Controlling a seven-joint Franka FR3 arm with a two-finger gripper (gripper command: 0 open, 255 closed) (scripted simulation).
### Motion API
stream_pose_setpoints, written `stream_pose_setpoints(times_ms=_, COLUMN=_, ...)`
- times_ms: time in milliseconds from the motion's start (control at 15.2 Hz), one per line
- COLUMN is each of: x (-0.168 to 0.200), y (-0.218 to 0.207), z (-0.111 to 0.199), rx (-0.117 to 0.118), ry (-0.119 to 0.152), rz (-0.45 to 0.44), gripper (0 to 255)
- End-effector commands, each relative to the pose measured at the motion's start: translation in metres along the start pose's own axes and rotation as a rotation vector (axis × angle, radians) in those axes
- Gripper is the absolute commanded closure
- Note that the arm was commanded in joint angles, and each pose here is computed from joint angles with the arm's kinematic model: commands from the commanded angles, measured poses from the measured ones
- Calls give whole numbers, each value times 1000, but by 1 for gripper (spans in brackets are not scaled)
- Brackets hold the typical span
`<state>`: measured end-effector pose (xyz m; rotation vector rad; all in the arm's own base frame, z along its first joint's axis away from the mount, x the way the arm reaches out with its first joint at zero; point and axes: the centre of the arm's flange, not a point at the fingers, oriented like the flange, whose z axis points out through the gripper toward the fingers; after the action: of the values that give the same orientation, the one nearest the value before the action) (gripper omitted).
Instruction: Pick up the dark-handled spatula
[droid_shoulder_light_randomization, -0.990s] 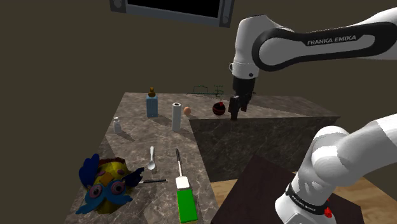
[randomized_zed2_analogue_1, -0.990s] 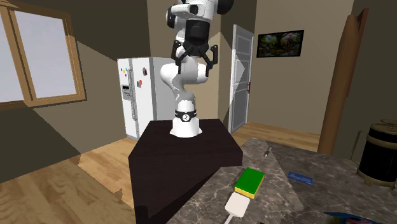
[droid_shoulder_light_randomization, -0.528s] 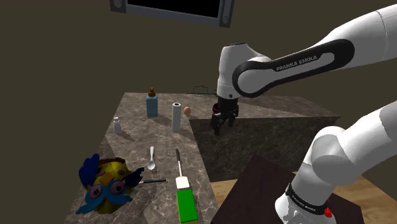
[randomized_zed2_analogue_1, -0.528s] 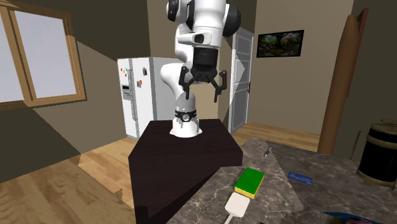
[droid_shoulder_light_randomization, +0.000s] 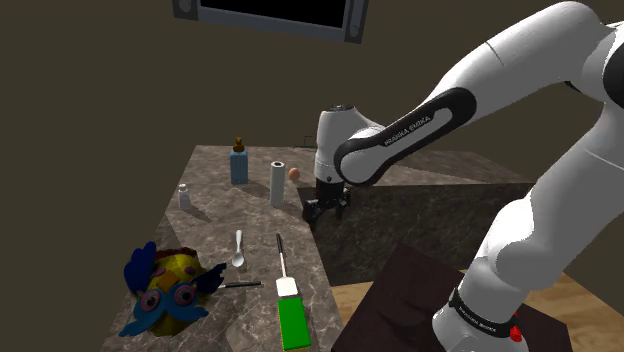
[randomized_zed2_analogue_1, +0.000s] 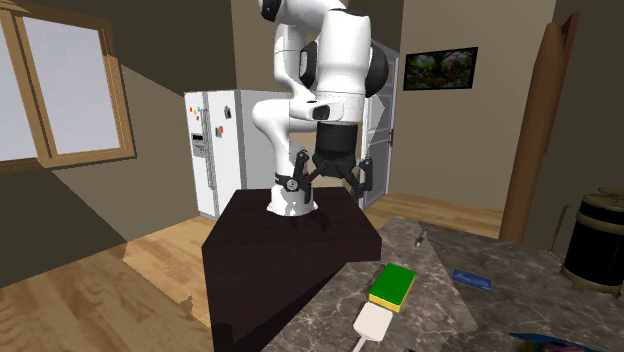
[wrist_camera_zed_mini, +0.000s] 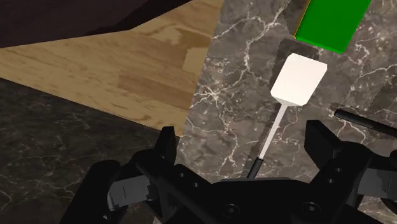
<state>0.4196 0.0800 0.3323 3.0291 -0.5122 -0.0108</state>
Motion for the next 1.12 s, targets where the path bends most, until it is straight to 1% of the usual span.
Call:
stream_pose_setpoints(times_ms=0, x=12, y=-8, z=22, rx=9, ry=7, rz=46, gripper=0)
stream_pose_setpoints(times_ms=990, x=114, y=-63, z=176, rx=54, ry=46, rz=368, gripper=0)
stream_pose_setpoints(times_ms=1056, x=118, y=-64, z=181, rx=56, ry=48, rz=380, gripper=0)
